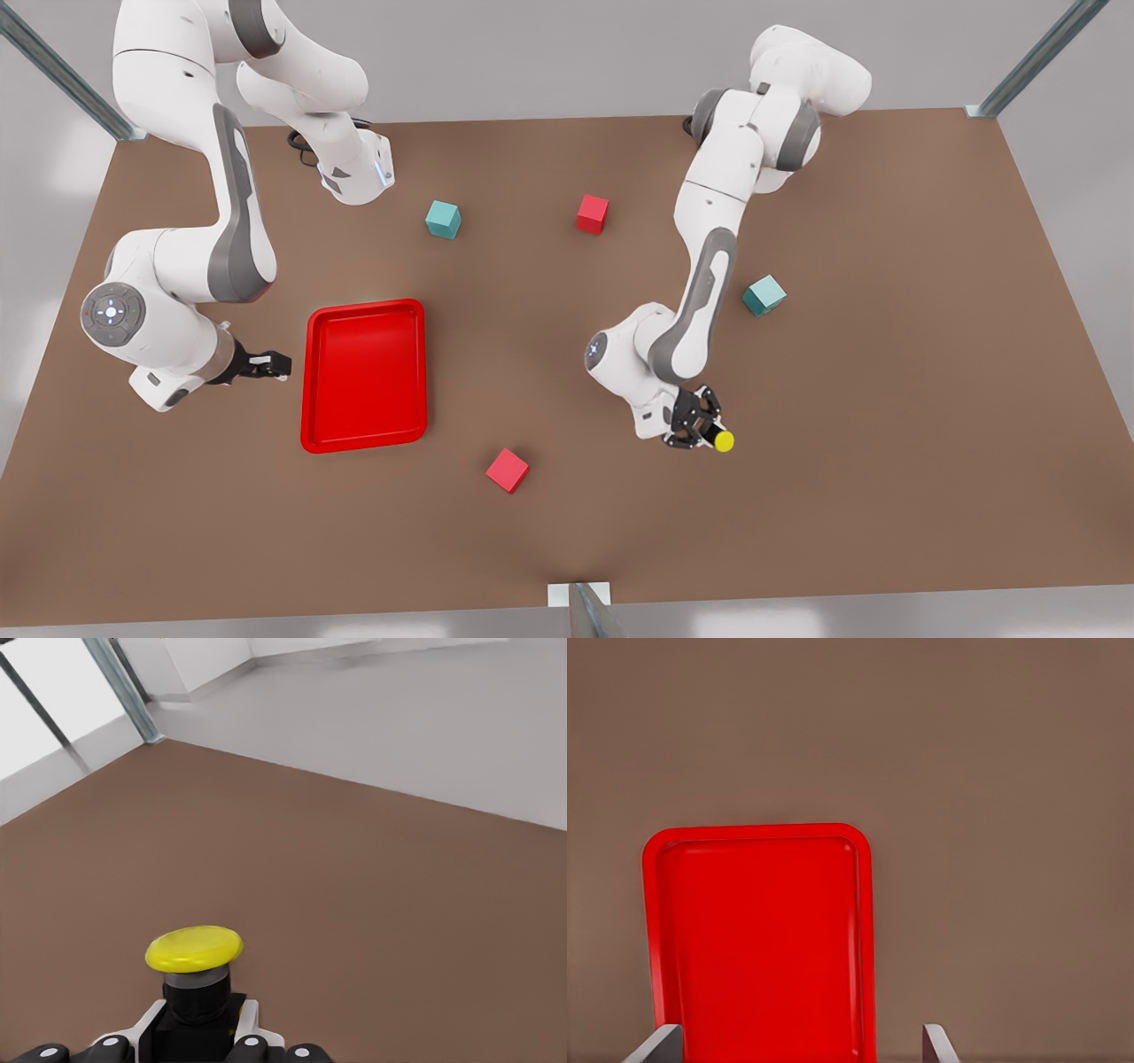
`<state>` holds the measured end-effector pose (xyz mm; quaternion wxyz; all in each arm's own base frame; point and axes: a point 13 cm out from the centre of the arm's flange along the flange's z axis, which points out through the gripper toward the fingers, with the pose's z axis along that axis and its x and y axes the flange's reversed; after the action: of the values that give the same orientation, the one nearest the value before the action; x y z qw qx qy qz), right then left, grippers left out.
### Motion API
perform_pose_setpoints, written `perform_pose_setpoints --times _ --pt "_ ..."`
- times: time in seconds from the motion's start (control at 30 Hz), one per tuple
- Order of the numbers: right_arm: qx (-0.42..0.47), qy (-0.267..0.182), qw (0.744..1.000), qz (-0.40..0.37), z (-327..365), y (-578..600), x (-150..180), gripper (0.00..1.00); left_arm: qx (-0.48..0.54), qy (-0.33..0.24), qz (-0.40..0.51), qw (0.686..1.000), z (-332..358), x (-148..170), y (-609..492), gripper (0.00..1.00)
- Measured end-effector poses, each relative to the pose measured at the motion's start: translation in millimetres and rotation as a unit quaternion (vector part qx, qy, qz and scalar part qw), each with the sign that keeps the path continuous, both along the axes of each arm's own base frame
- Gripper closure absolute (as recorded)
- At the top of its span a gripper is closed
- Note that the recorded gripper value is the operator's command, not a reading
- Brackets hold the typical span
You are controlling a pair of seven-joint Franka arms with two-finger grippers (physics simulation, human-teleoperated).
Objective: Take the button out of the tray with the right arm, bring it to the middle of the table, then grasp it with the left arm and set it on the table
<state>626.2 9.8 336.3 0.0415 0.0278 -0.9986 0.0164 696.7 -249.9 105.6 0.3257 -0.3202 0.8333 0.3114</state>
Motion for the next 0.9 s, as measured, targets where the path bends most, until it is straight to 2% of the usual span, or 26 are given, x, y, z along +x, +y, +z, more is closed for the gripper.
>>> perform_pose_setpoints --times 0.33,0.67,0.7,0.73,0.77,0.9 --pt "0.0 -0.007 1.0 -0.001 8 -2 2 0.0 -0.023 -0.13 0.078 0.988 -38 -6 -12 0.53" --pt "0.0 -0.011 1.0 0.001 20 0 4 0.0 -0.023 -0.204 0.098 0.974 -66 -22 -23 0.51" --pt "0.0 -0.012 1.0 0.001 22 1 4 0.0 -0.026 -0.209 0.1 0.972 -66 -23 -25 0.49" --pt "0.0 -0.016 1.0 0.001 26 0 6 0.0 -0.028 -0.215 0.103 0.971 -66 -24 -26 0.31" --pt "0.0 -0.015 1.0 0.0 28 0 7 0.0 -0.03 -0.221 0.104 0.969 -65 -24 -27 0.0" --pt "0.0 -0.007 1.0 -0.002 27 -2 4 0.0 -0.04 -0.243 0.106 0.964 -60 -24 -36 0.0"
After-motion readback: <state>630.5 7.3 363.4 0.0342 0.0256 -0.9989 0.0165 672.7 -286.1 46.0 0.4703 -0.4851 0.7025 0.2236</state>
